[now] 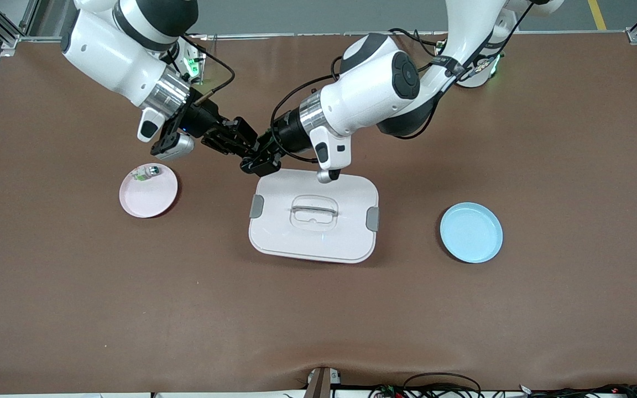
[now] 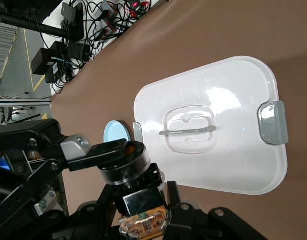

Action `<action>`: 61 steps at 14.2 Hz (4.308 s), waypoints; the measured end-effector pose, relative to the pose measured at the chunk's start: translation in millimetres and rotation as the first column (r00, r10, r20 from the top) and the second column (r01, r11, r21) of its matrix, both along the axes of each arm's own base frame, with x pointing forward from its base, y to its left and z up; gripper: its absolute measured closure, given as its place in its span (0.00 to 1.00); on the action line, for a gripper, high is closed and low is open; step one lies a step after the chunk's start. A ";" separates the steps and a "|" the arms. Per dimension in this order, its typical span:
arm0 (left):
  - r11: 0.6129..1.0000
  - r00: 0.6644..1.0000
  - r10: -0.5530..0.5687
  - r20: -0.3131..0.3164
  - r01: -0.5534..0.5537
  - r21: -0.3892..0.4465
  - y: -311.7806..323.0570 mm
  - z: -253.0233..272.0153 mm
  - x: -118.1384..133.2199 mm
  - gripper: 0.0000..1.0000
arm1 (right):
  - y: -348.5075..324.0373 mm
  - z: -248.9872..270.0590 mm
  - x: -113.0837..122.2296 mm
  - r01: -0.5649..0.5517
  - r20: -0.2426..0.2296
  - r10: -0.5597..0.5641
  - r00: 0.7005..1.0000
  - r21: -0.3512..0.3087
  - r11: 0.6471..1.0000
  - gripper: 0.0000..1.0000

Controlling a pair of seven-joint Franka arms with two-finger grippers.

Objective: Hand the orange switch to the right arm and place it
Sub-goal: 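Close the right gripper on the switch held by the left gripper, then open the left gripper and withdraw it while the right gripper pulls away, then carry the switch with the right gripper over the pink plate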

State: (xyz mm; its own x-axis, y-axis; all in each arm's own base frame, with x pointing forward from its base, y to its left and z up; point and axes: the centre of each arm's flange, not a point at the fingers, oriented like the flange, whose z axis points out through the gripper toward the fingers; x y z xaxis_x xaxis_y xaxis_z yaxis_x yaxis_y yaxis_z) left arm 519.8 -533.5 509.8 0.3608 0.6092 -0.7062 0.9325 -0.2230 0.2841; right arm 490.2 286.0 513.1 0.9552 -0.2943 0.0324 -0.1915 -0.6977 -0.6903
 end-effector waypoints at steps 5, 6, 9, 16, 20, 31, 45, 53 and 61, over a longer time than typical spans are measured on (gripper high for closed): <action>1.000 1.000 0.000 0.000 0.000 0.000 0.2 0.1 0.2 0.28 | 0.0 0.2 0.1 -0.001 0.001 0.001 1.000 0.000 1.000 0.55; 1.000 1.000 0.001 0.000 -0.001 -0.001 0.3 0.3 0.3 0.28 | 0.1 0.5 0.1 -0.001 0.002 0.001 1.000 0.000 1.000 0.55; 1.000 1.000 0.007 0.009 -0.007 -0.008 2.1 5.9 2.1 0.18 | 0.8 2.6 0.3 -0.001 -0.003 0.001 1.000 0.005 1.000 0.56; 0.995 0.982 0.099 0.161 -0.101 0.007 93.1 74.7 56.7 0.00 | -30.2 1.4 -0.3 -0.191 -0.080 0.183 0.980 -0.109 0.975 0.56; 0.988 0.965 -0.089 0.246 0.055 0.143 173.4 65.7 95.1 0.00 | -90.0 5.5 2.1 -0.432 -0.073 0.433 0.898 -0.326 0.841 0.56; 0.774 0.865 -0.450 0.222 0.254 0.580 312.5 35.2 132.5 0.00 | -298.0 -18.9 12.7 -0.786 -0.226 0.895 0.384 -0.588 0.188 0.56; 0.455 0.710 -0.703 -0.033 0.485 0.747 347.8 50.8 97.5 0.00 | -327.3 -160.1 -19.2 -0.713 -0.227 0.961 0.160 -0.700 -0.047 0.56; 0.399 0.630 -0.776 -0.032 0.530 0.749 401.3 55.9 107.9 0.00 | -315.3 -224.6 -18.0 -0.736 -0.242 0.963 0.121 -0.672 -0.077 0.56; 0.256 0.490 -0.869 -0.064 0.556 0.791 430.5 95.3 92.2 0.00 | -315.8 -296.3 -15.2 -0.748 -0.256 0.961 0.109 -0.657 -0.091 0.56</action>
State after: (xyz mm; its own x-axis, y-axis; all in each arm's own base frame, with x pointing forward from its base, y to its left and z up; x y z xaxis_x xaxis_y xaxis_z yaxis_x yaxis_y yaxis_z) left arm 612.0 -103.1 605.1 0.9896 0.1407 0.0292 0.1423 -0.9878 -0.0629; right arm 475.0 -29.8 216.9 0.3027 0.9527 -0.0283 0.9530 -0.3023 0.0182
